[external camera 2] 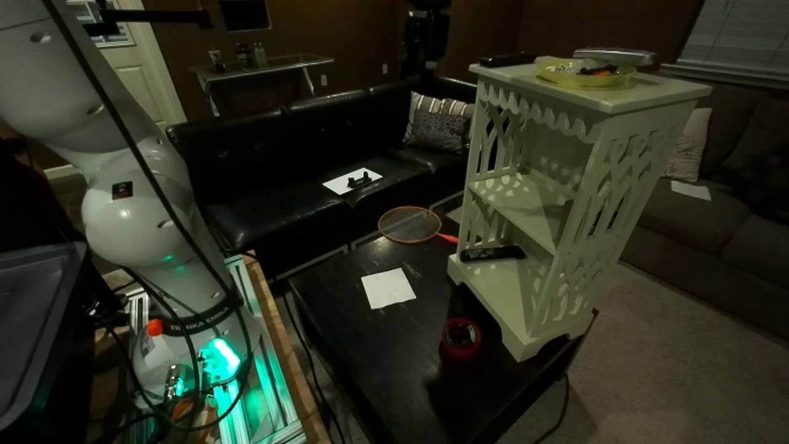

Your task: Move the yellow plate to the second shelf

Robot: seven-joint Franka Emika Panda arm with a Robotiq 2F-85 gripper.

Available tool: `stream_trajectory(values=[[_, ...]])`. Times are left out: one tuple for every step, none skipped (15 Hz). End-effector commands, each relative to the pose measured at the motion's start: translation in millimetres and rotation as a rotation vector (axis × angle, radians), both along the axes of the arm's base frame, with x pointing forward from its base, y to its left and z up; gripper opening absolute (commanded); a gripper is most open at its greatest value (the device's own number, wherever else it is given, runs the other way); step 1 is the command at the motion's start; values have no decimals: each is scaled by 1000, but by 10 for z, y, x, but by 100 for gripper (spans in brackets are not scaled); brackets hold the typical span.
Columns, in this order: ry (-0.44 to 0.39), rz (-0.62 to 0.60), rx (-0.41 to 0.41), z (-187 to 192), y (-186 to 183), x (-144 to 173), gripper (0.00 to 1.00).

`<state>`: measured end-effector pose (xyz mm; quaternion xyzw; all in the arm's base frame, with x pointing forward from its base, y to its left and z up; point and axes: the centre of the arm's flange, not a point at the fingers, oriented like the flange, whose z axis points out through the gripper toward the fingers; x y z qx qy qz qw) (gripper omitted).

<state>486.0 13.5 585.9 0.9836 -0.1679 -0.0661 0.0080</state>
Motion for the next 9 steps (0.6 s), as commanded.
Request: stream_trajectory(values=[[20, -181, 80, 338, -267, 282, 100], [7, -232, 95, 385, -321, 324, 100], [-15, -284, 105, 429, -348, 372, 100], [-25, -336, 122, 446, -377, 427, 100], [-34, -384, 143, 440, -414, 490, 100], [-36, -429, 166, 430, -435, 541, 100], [-56, -473, 189, 401, -460, 587, 100], [-36, -390, 138, 364, -443, 391, 100], [-42, -420, 152, 349, -463, 448, 100]])
